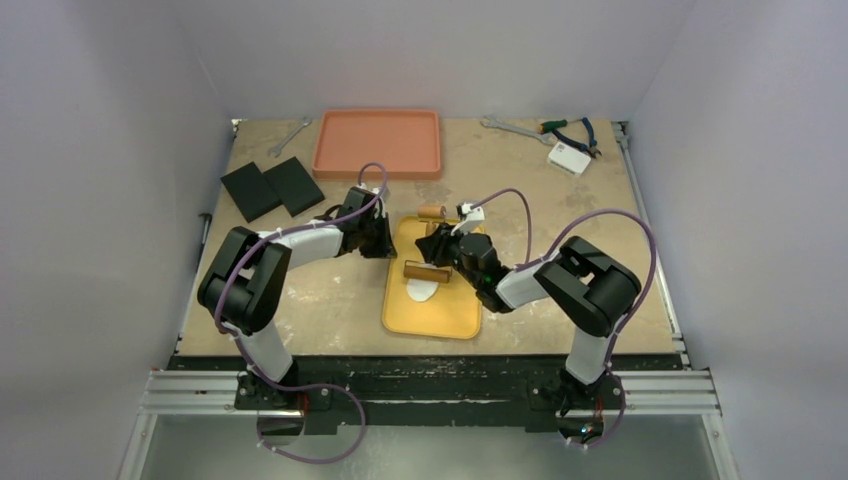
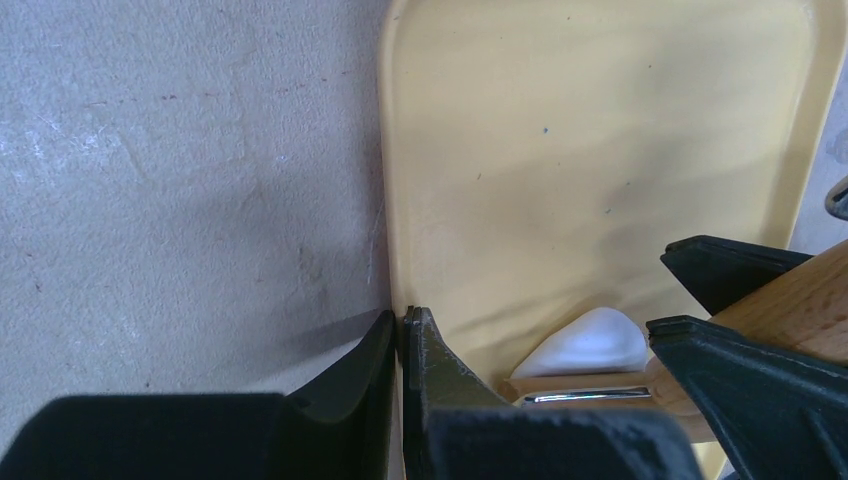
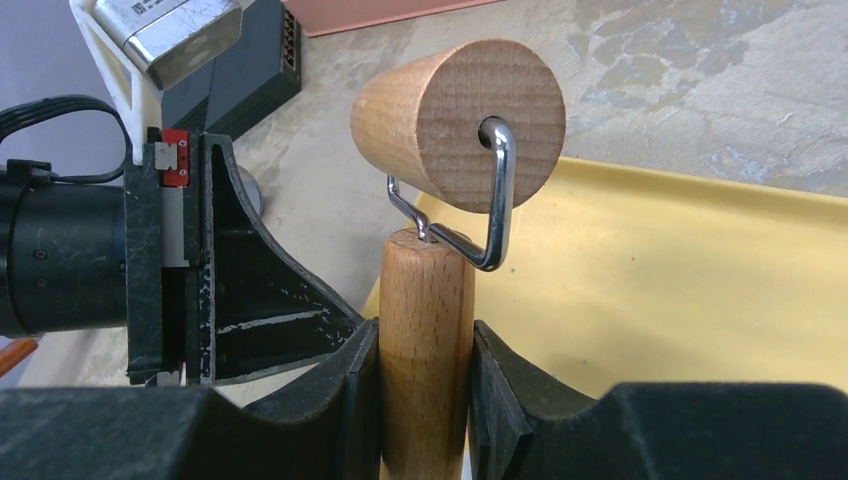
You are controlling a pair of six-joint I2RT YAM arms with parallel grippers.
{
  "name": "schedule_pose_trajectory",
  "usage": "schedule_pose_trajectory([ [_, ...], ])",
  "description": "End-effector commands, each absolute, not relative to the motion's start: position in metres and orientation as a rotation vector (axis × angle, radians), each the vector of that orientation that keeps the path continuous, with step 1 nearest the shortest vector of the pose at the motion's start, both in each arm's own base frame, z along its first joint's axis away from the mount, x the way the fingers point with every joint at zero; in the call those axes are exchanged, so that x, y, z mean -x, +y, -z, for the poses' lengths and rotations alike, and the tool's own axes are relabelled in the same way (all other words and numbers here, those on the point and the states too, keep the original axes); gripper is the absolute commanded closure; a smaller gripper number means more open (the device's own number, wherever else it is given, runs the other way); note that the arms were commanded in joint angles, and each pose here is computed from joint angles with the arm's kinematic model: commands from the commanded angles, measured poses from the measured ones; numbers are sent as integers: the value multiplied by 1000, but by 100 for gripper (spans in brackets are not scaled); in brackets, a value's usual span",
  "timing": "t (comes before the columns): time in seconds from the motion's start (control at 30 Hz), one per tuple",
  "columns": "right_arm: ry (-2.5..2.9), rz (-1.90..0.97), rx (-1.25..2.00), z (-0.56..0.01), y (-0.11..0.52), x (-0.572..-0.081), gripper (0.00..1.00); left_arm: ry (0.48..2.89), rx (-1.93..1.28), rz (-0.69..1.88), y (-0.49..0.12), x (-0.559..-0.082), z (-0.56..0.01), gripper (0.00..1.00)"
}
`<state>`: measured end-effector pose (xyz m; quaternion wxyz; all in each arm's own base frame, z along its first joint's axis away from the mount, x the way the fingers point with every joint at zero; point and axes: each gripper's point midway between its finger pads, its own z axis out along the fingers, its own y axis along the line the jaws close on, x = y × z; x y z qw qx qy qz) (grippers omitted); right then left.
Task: Roll out the dumpling wrappers from the dough
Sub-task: Flatten out the dough on the work surface.
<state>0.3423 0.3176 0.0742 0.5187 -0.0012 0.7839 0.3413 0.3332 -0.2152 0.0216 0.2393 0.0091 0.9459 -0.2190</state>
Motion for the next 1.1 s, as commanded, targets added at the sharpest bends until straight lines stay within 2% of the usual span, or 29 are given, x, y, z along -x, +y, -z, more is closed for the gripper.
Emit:
schedule_pose_trajectory([
  [0.0, 1847, -713, -78, -72, 287, -357, 100, 2543, -48, 635, -217, -336, -36, 100],
  [0.17, 1844, -694, -103, -71, 279, -364, 100, 2544, -49, 636, -217, -337, -36, 100],
  [0.43, 1884, -789, -33, -61, 326, -348, 100, 2541, -51, 633, -216, -336, -37, 100],
  [0.67, 1861, -667, -123, -70, 277, -378, 100, 2545, -53, 633, -216, -335, -35, 100],
  [0.8, 1869, -654, -114, -66, 273, -380, 100, 2542, -54, 638, -217, -336, -36, 100],
  [1.07, 1883, -748, -51, -62, 304, -351, 100, 2544, -52, 634, -217, -336, -35, 100],
])
